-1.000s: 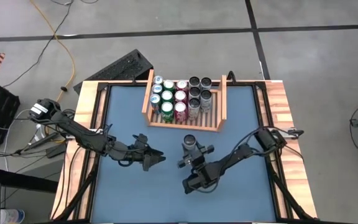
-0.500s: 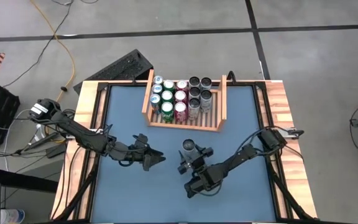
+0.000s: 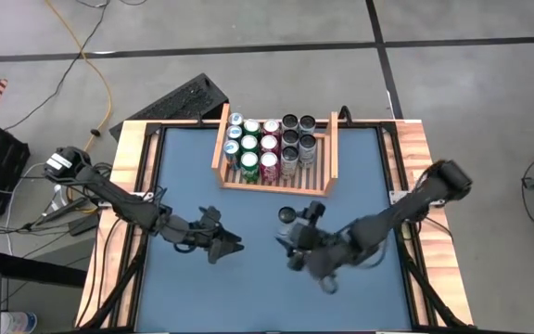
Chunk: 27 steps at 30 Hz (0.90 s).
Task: Place canned beverage on shelf
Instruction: Put the light blue soda can on the shelf
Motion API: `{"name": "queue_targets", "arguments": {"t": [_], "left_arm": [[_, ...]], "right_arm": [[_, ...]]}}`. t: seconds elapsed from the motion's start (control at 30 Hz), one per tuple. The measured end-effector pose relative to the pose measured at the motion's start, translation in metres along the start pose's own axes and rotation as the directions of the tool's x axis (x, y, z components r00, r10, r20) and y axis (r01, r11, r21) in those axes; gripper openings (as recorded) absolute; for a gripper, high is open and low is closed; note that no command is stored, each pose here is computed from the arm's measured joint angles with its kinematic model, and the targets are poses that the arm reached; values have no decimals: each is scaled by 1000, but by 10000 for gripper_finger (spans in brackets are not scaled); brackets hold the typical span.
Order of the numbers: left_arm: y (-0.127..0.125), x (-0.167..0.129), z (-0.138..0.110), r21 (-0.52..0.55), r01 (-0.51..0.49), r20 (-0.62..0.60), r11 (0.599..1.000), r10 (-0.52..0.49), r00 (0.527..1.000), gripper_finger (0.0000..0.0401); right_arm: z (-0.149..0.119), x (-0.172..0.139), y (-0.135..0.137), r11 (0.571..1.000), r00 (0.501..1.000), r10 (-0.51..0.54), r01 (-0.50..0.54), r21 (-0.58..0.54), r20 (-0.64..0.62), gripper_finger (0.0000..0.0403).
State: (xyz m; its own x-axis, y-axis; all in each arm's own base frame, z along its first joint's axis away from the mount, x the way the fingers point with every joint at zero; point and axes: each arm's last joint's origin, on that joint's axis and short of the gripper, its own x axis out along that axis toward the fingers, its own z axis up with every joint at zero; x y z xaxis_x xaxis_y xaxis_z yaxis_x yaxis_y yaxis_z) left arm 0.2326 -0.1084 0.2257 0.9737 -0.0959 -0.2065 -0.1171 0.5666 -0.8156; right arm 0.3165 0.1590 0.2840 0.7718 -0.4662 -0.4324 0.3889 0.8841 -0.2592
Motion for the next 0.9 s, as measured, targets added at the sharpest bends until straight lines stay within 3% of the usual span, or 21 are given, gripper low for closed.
{"name": "queue_targets", "arguments": {"t": [0.07,0.2,0.4,0.53,0.77,0.9], "left_arm": [[-2,-1,-3,3,8,-14,1000,-8,1000,218],[-4,-3,-7,7,14,-21,1000,-14,1000,218],[-5,-5,-9,-17,-18,43,1000,19,999,218],[-5,-5,-8,-26,-27,76,999,29,997,218],[-4,-5,-6,-44,-58,141,997,63,988,218],[-4,-5,-5,-55,-63,164,996,72,984,218]], "right_arm": [[17,-15,-21,989,992,129,-128,-80,4,348],[41,-31,-67,952,952,304,-303,-32,27,346],[39,-18,-100,856,880,463,-475,-206,-105,345],[32,-4,-102,796,844,501,-536,-283,-188,346],[14,27,-90,717,824,460,-564,-410,-330,359],[11,38,-81,696,807,424,-581,-422,-411,369]]}}
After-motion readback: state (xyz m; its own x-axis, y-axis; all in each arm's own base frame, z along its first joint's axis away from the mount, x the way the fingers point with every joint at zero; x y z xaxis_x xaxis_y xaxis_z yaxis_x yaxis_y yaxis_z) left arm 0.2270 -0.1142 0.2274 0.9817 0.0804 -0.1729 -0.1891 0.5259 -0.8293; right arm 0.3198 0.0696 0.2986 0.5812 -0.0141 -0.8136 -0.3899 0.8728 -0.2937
